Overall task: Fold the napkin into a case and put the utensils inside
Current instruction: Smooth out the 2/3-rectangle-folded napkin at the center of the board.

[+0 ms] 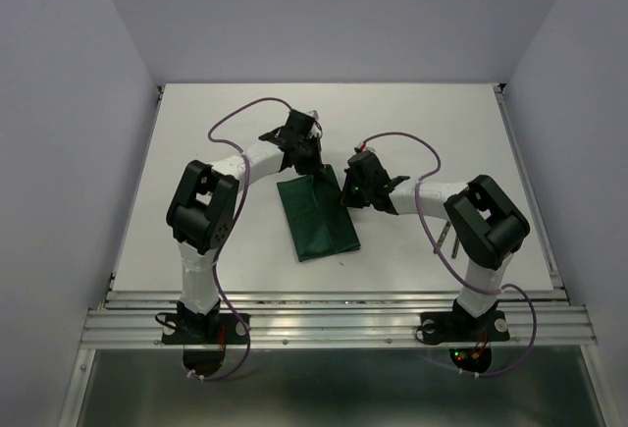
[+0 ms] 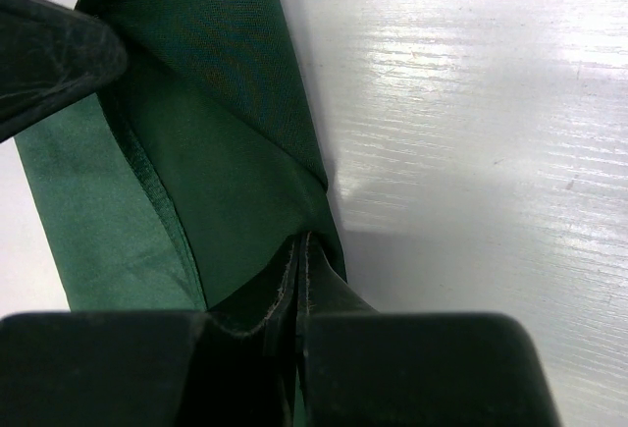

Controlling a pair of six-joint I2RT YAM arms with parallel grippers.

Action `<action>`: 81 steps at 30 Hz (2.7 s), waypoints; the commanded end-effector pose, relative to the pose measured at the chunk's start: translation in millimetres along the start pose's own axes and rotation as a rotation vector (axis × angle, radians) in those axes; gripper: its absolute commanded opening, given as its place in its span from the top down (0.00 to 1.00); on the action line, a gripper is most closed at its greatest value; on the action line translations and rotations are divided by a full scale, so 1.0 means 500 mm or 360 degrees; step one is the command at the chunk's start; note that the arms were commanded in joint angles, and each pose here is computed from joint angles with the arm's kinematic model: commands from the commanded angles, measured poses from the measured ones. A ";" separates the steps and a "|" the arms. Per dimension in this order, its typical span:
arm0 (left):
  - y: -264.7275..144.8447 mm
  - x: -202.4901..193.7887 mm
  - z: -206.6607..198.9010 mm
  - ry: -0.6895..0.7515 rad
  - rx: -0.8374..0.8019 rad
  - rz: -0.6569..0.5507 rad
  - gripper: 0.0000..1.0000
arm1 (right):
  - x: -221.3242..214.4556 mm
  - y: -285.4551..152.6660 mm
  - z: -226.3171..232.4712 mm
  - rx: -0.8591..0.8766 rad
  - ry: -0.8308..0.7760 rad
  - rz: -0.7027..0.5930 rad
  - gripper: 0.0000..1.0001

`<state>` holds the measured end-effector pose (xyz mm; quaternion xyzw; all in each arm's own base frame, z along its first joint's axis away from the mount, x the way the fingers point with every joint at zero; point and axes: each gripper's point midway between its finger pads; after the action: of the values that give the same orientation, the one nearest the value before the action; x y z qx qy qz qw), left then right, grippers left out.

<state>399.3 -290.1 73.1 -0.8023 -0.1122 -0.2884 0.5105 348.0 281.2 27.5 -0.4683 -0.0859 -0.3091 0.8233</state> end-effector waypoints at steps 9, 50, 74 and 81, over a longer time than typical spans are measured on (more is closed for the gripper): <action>0.035 0.022 0.044 -0.0014 0.0136 -0.0016 1.00 | 0.019 0.001 0.029 0.0057 0.0007 -0.0043 0.99; 0.064 -0.004 0.052 0.0073 0.0083 0.0055 1.00 | 0.145 0.111 0.068 -0.0026 -0.0059 -0.0195 0.99; 0.118 -0.018 -0.070 0.0291 -0.0196 0.0154 1.00 | 0.038 0.004 -0.041 -0.0017 0.0412 -0.0163 0.99; 0.066 0.035 -0.093 0.0329 -0.0162 0.0050 1.00 | 0.041 -0.003 -0.046 -0.0029 0.0410 -0.0184 0.99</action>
<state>404.2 -347.4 27.6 -0.8062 -0.0105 -0.3339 0.4883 361.0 262.4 28.0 -0.4136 -0.0088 -0.4046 0.8156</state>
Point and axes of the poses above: each gripper's point midway between its finger pads, its own y axis out along the fingers, its own z axis along the line the jaws close on, x = y × z, and after that the axes turned 15 degrees about y, right-handed
